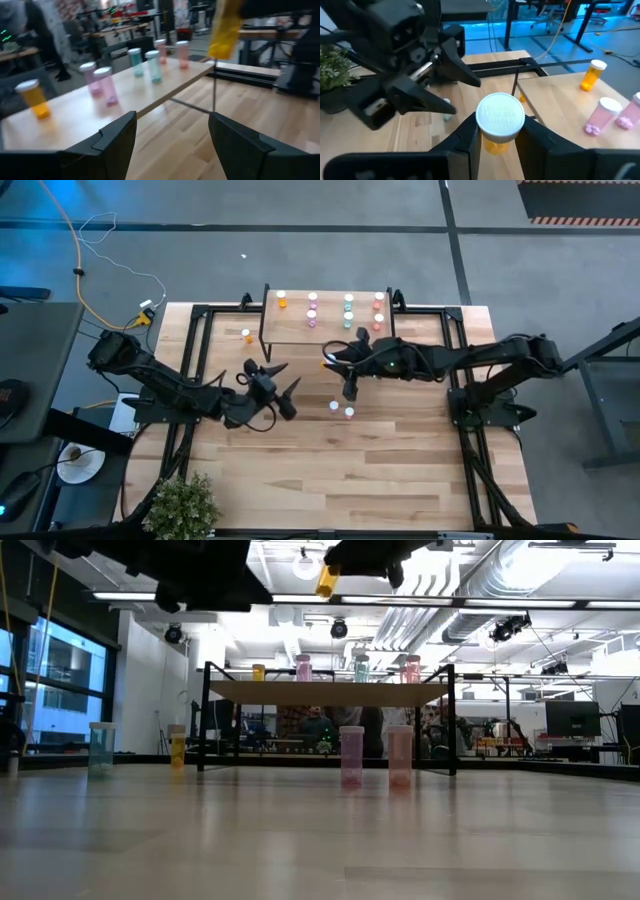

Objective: Pick and place medicine bottles onto shelf by color
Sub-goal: Put the bottom orange pill bottle on the shelf aligned with the other orange pill bottle

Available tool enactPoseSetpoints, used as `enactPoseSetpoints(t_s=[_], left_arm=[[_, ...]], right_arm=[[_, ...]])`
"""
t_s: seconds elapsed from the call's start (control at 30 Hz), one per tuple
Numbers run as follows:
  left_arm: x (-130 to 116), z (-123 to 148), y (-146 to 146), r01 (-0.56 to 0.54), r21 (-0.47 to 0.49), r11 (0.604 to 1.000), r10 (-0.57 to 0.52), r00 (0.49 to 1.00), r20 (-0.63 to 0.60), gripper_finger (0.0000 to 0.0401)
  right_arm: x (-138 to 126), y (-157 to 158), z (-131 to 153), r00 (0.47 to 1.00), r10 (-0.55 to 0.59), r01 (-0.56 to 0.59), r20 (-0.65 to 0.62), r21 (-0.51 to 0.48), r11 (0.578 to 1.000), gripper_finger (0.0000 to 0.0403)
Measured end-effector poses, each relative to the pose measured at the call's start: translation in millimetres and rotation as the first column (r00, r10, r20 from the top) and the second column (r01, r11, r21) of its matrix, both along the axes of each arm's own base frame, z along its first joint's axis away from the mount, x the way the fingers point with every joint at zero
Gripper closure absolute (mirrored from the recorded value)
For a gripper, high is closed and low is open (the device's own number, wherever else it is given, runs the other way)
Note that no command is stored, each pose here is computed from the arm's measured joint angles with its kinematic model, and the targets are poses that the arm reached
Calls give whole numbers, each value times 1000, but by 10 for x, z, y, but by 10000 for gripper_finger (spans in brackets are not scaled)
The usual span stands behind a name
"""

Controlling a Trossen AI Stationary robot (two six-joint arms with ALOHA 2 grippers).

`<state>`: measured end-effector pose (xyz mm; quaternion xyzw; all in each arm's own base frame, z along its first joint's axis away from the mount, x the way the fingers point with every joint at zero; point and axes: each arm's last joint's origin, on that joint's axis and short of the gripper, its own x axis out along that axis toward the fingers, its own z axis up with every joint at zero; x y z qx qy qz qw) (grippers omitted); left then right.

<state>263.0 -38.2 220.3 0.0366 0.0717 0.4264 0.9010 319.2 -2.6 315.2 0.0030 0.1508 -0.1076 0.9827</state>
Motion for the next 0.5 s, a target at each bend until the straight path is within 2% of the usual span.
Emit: enactPoseSetpoints(t_s=[0.23, 0.4, 0.5], left_arm=[[60, 81, 4, 179, 19, 984, -179, 984, 19, 165], [79, 104, 95, 160, 5, 987, -160, 985, 60, 165], [96, 104, 139, 202, -6, 979, -201, 977, 67, 165]], right_arm=[[45, -94, -54, 1000, 24, -24, -18, -6, 1000, 315], [75, -135, -76, 999, 43, -43, -13, 5, 999, 315], [106, -143, -124, 998, 48, -48, -27, 10, 999, 315]])
